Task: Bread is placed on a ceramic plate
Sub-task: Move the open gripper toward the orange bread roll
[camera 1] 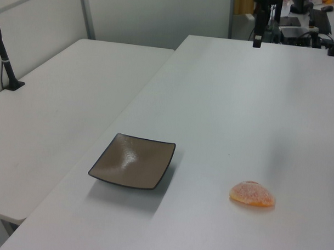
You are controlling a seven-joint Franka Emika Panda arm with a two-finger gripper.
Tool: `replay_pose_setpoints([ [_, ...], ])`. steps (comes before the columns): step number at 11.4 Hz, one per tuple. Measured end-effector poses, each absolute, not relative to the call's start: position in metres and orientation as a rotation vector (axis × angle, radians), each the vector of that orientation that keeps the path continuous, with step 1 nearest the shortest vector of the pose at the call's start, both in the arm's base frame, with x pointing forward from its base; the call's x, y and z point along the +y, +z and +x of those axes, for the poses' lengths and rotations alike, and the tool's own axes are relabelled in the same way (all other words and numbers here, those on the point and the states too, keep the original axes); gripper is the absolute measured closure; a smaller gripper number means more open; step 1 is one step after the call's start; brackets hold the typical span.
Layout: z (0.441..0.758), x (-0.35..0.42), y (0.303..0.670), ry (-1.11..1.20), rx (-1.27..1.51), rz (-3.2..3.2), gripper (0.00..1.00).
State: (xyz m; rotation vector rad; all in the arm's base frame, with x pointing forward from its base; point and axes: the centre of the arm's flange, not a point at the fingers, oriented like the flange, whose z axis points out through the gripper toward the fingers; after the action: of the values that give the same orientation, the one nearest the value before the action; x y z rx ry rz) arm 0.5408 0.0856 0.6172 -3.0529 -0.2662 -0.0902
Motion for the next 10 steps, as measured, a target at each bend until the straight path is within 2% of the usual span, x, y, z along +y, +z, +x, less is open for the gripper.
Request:
replay_pose_setpoints([
  [4,0.535,0.129,0.621,-0.136,-0.378,-3.033,0.00],
  [8,0.508,0.214,0.620,-0.118,-0.461,-3.019,0.00],
  [10,0.490,0.251,0.607,-0.076,-0.516,-3.017,0.00],
])
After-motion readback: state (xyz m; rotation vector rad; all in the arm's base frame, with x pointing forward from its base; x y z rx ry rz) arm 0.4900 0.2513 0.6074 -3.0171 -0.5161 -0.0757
